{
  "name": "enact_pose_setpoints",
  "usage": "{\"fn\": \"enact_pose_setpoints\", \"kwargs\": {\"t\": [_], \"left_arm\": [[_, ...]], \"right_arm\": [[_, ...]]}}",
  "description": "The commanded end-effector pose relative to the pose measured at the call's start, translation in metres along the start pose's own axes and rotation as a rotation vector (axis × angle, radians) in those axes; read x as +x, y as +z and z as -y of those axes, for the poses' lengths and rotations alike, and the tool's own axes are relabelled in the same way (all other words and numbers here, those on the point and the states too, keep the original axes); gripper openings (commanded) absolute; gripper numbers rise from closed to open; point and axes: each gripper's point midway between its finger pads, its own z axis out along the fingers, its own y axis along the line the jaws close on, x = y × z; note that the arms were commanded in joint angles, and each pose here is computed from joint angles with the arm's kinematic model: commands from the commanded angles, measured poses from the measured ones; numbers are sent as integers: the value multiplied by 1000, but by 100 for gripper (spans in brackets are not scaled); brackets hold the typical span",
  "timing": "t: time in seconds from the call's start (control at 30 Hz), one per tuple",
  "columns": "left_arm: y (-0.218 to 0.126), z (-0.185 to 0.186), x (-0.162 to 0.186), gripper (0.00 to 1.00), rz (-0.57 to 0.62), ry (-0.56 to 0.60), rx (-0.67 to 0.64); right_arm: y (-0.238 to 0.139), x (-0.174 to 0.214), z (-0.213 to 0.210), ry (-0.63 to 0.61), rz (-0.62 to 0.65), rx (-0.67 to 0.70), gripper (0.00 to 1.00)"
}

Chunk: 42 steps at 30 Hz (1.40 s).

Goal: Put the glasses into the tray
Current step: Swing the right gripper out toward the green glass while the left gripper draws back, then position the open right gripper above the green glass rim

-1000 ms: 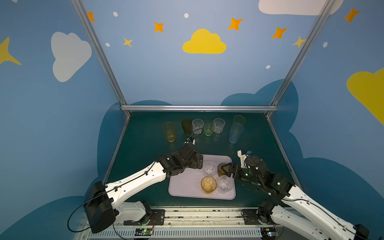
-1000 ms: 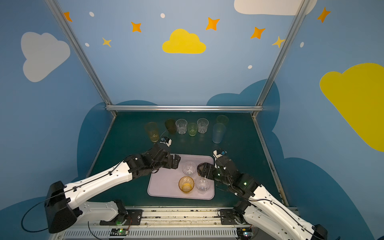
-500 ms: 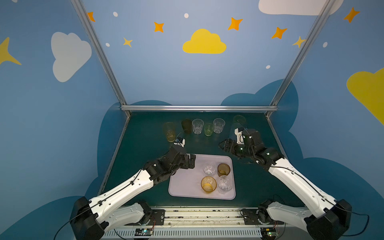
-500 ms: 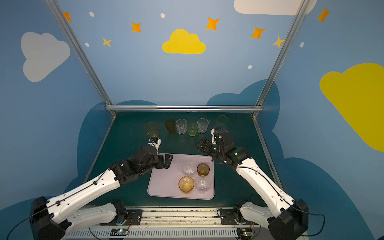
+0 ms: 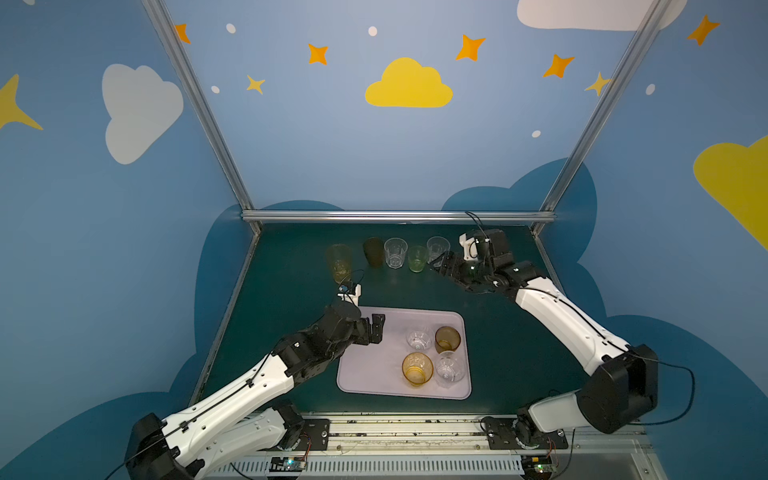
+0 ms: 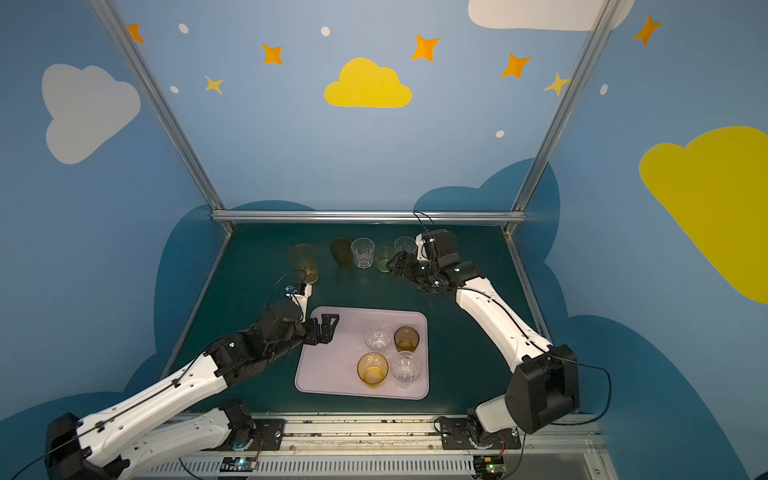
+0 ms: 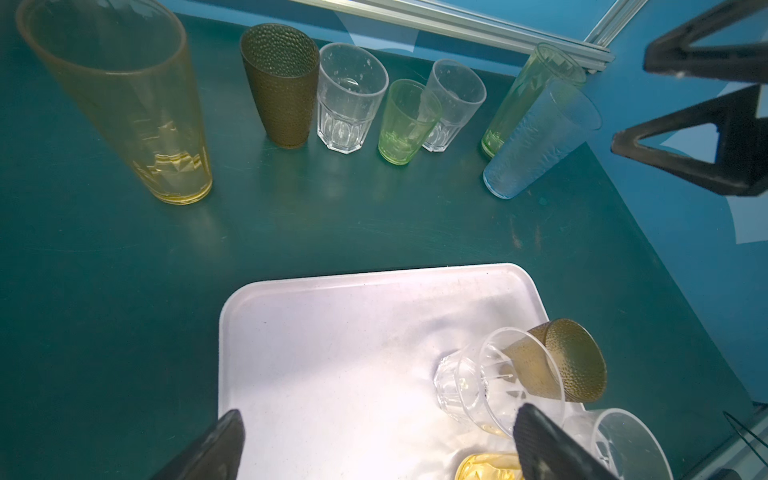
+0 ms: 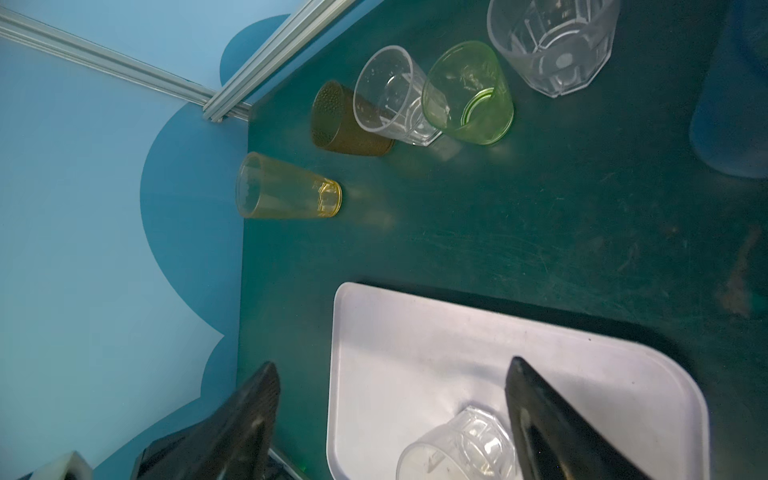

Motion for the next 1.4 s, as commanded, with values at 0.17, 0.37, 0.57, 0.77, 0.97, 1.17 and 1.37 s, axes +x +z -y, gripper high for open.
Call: {"fn": "enact_pose_setpoints", "kwargs": {"t": [0.17, 0.37, 0.57, 0.77, 0.97, 1.17, 1.37], "left_arm": [[-6, -14, -10, 100, 75, -23, -45], [-6, -22, -5, 100, 84, -46, -53], [-4, -22, -3, 100, 76, -51, -50], [-2, -22, -2, 100, 71, -54, -48], [0, -20, 0, 100, 72, -70, -29], [-1, -11, 0, 100, 85, -42, 36], [0, -6, 3, 100, 86, -13, 74]], "right_arm": [[28, -34, 1, -11, 20, 25, 81], [53, -47, 10, -2, 4, 78, 74], [77, -52, 22, 11, -17, 120, 63], [90, -54, 38, 22, -21, 206, 56], [100, -57, 49, 29, -22, 257, 50], [117, -57, 56, 40, -41, 283, 44], [133, -57, 57, 57, -59, 278, 38]]}}
